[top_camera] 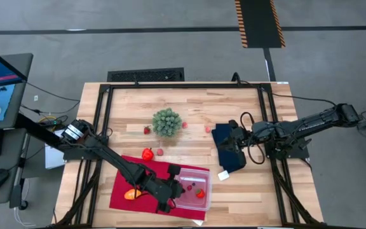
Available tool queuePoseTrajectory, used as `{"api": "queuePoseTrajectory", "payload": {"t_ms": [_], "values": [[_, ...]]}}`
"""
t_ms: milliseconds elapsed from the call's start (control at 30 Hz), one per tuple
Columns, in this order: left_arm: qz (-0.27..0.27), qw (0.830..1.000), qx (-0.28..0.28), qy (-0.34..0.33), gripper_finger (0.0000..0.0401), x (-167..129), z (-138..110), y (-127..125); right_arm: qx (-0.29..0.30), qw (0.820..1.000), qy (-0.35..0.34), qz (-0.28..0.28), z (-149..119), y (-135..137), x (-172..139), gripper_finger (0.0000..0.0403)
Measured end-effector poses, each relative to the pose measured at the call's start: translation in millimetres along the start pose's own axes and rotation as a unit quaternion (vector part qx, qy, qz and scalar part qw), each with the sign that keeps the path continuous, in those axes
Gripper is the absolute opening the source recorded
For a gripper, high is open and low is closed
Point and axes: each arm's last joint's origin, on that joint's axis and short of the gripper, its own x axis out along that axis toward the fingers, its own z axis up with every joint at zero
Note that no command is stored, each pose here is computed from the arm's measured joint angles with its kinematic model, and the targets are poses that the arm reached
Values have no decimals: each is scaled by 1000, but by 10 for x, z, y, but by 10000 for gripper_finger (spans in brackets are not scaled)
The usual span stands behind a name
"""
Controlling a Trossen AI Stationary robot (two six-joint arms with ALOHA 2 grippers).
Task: Pick and placing Produce into tupperware
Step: Put the cherry into the transparent bin, then put the strawberry into the transparent bin
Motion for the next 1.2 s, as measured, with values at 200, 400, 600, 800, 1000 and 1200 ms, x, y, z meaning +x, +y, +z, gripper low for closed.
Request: {"api": "queuePoseTrajectory", "payload": {"t_ms": [200,400,600,800,1000,1200], "values": [[4,1000,-4,-1,50,2,1,6,0,1000,0,0,0,0,0,77],[75,997,-6,-5,100,-9,-11,24,0,1000,0,0,0,0,0,77],[202,978,18,45,145,-75,-170,27,0,1000,0,0,0,0,0,77],[313,947,-31,71,173,-248,-413,-63,0,1000,2,0,-4,0,0,77],[356,932,-59,-1,176,-515,-559,-402,0,1000,2,0,-4,1,1,77],[344,935,-63,-60,177,-809,-719,-745,0,1000,2,0,-4,1,1,77]]}}
